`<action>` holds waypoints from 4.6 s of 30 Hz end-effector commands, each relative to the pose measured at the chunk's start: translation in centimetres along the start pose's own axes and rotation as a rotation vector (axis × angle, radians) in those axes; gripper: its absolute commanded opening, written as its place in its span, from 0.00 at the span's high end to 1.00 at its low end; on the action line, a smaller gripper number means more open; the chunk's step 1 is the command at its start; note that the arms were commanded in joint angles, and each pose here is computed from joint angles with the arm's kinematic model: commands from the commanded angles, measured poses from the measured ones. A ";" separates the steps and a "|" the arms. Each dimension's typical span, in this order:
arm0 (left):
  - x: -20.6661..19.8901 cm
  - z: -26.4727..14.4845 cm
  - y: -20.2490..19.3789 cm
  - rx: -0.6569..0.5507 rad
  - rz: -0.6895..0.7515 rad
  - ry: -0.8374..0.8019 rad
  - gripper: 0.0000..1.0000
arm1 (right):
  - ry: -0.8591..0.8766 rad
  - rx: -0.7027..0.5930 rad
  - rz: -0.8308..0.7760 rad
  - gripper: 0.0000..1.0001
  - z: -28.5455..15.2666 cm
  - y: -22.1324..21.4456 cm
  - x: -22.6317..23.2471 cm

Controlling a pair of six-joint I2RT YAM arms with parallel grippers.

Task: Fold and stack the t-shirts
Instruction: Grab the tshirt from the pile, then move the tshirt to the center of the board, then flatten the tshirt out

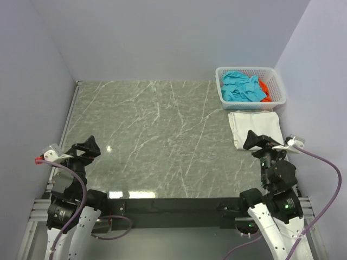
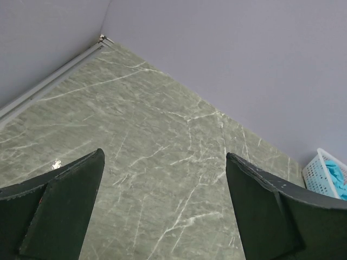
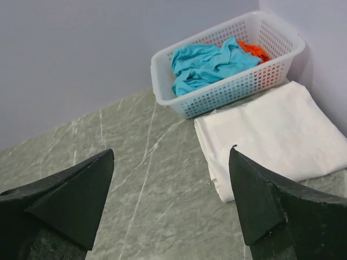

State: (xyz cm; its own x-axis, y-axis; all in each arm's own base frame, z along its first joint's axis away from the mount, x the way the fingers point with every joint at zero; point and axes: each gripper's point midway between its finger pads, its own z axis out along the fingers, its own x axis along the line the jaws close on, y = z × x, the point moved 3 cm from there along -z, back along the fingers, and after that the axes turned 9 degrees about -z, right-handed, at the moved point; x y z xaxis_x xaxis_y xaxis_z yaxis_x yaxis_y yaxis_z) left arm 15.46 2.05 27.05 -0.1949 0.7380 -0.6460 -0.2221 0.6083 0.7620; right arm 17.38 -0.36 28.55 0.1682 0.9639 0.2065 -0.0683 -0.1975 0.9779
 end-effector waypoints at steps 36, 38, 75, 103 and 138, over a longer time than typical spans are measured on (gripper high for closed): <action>-1.4 0.4 -0.7 0.045 0.033 -0.081 0.01 | -0.183 0.722 -0.085 0.23 36.4 -12.1 -0.4; -1.4 0.4 -0.7 0.045 0.032 -0.083 0.00 | -0.189 0.732 -0.099 0.23 37.5 -13.6 -0.9; -2.0 0.4 -1.2 0.071 0.046 -0.125 0.01 | 0.839 -0.320 0.004 1.00 11.5 30.4 26.5; -5.4 1.5 -11.0 0.640 0.065 -0.269 0.03 | 0.216 0.673 -0.183 0.35 14.9 -7.3 16.7; -3.6 -11.7 -30.6 1.471 0.283 0.003 0.57 | 0.617 1.281 -0.035 0.41 0.8 -26.8 21.1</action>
State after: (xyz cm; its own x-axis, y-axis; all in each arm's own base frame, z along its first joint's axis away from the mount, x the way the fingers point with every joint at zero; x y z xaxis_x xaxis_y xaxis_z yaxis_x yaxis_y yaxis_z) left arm 11.29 -21.44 5.02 -0.1090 0.8803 -0.4618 0.9539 0.2233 0.2004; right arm 22.16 23.37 5.84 -0.3115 0.8500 0.4249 0.9156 0.1488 0.3736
